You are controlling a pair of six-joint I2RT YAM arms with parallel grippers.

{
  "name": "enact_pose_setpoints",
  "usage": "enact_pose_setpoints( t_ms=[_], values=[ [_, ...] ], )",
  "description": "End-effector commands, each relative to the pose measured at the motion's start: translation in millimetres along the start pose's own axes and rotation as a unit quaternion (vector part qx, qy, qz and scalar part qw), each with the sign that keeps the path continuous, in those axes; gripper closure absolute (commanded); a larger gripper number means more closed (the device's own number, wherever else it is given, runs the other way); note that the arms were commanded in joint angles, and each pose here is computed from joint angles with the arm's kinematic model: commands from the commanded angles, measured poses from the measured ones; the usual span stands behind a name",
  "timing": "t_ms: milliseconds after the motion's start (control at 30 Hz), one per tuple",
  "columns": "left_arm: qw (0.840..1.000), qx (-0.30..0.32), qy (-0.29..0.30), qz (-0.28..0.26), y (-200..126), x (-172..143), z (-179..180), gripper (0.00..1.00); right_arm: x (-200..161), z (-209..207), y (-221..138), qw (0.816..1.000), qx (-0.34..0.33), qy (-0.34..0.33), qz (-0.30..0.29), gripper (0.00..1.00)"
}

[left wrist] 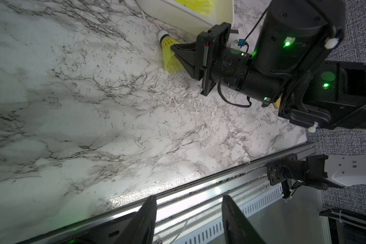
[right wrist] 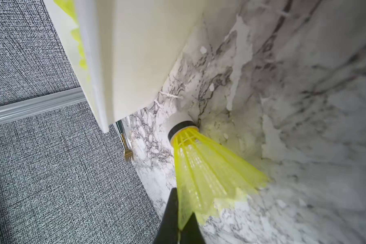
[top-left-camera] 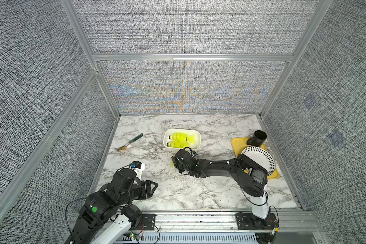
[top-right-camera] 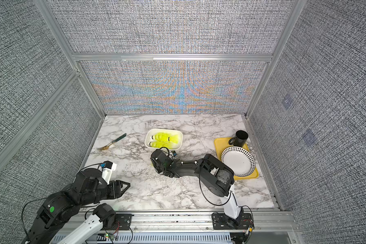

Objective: Put the shuttlecocks into the storage box
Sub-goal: Pick up the shuttlecock at the center of the board.

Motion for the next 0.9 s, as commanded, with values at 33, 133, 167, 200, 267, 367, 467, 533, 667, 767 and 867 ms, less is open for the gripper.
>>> enact_pose_setpoints(
  t_ms=[33,133,167,200,267,367,467,533,667,767,867],
  values=[
    [1.000,-0.013,0.002,-0.002,2.9,2.9,-5.0,0.47,-1.4,4.3,-11.2,0.998,-0.026,-0.054,0.023,1.00],
    [1.000,-0.016,0.000,-0.003,4.9,4.5,-7.1,0.47,1.5,11.2,-21.1,0.995,-0.034,-0.086,0.035,1.00],
    [1.000,-0.018,0.000,-0.003,5.3,5.4,-8.3,0.47,2.3,14.6,-24.1,0.994,-0.035,-0.100,0.040,1.00],
    [1.000,-0.019,-0.001,-0.003,6.0,5.9,-9.1,0.47,3.5,18.0,-26.9,0.991,-0.036,-0.118,0.048,1.00],
    [1.000,-0.021,-0.001,-0.003,7.8,7.7,-11.6,0.47,5.3,28.9,-34.3,0.984,-0.031,-0.162,0.059,1.00],
    [1.000,-0.029,-0.003,-0.004,10.5,11.2,-16.7,0.47,8.5,46.7,-45.3,0.967,-0.036,-0.241,0.079,1.00],
    [0.999,-0.035,-0.005,-0.004,15.3,15.6,-22.1,0.47,14.6,64.6,-59.2,0.943,-0.039,-0.319,0.090,1.00],
    [0.999,-0.041,-0.007,-0.006,19.8,19.4,-26.5,0.47,23.2,71.5,-68.7,0.924,-0.050,-0.367,0.096,1.00],
    [0.999,-0.051,-0.006,-0.002,31.9,27.7,-37.1,0.47,45.6,77.6,-84.2,0.893,-0.054,-0.434,0.105,1.00],
    [0.999,-0.053,0.001,-0.004,39.7,37.3,-47.7,0.47,67.1,76.0,-95.2,0.875,-0.071,-0.466,0.107,1.00],
    [0.998,-0.057,0.006,-0.006,47.1,47.4,-59.2,0.47,88.4,73.0,-104.2,0.853,-0.090,-0.503,0.109,1.00]
  ],
)
Point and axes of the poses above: each gripper's point midway between its finger pads, its own y axis out along the fingers, its own z axis along the line the jaws close on, x = y × z, the point moved 7 cm from there along -y, back along the fingers, and after that the axes turned 15 degrees about -y, right-handed, at the moved point
